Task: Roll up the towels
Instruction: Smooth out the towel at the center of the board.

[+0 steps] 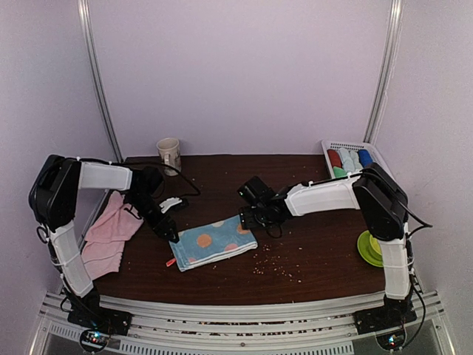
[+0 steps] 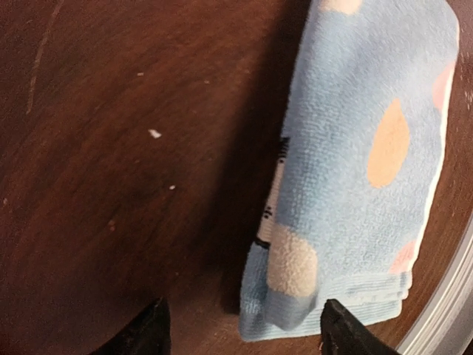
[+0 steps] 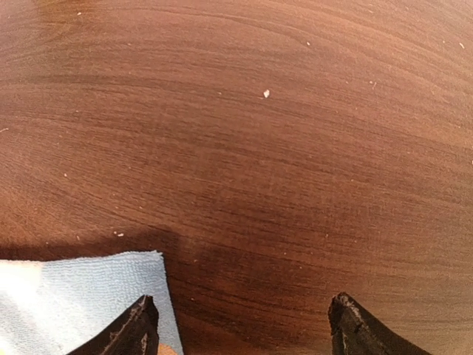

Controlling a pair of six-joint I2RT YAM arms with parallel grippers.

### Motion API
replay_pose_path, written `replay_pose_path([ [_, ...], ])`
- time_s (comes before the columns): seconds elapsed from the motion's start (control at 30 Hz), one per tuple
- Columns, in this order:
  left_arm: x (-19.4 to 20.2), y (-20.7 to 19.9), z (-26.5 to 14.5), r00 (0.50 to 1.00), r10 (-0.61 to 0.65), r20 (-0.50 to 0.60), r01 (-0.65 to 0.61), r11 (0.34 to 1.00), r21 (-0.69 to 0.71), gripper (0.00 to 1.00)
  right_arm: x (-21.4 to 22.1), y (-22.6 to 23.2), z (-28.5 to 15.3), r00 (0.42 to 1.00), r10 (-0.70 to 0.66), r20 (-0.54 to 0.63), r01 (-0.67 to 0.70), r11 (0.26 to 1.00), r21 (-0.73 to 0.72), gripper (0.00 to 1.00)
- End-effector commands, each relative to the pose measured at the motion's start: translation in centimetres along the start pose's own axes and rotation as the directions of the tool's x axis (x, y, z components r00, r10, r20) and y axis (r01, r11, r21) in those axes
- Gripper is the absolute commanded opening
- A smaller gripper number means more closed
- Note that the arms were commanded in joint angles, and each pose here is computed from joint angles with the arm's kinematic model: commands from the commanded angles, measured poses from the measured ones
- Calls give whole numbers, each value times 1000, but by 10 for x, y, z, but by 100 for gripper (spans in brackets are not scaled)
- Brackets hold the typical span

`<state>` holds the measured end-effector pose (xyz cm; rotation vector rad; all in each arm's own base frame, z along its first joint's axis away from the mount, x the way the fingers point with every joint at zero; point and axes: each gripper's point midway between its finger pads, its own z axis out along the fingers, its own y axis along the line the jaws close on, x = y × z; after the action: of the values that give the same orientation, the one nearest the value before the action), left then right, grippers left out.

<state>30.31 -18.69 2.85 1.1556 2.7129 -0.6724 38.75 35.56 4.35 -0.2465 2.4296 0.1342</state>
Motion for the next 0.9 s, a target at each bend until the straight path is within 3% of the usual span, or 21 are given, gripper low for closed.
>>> replay_pose_path([
  [0.0, -28, 6, -41, 993, 83, 85, -72, 989, -127, 80, -18, 4, -9, 999, -13, 47, 13, 1000, 4, 81],
  [0.2, -61, 8, -60, 980, 121, 157, -93, 980, -179, 98, -33, 15, -15, 997, -11, 77, 15, 999, -40, 82],
  [0.47, -85, 14, -19, 982, 160, 103, -127, 955, -268, 98, -46, 35, -9, 994, 0, 108, 11, 994, -105, 88],
  [0.6, -72, 18, 5, 985, 171, 19, -154, 927, -341, 98, -43, 39, 3, 996, -15, 87, 23, 996, -90, 88],
  [0.7, -59, 31, 7, 986, 166, -27, -163, 896, -412, 92, -35, 36, 11, 997, -32, 68, 37, 997, -67, 88],
  [0.87, -29, 33, 13, 982, 164, -89, -186, 886, -424, 89, -21, 24, 20, 997, -62, 38, 62, 998, 1, 88],
])
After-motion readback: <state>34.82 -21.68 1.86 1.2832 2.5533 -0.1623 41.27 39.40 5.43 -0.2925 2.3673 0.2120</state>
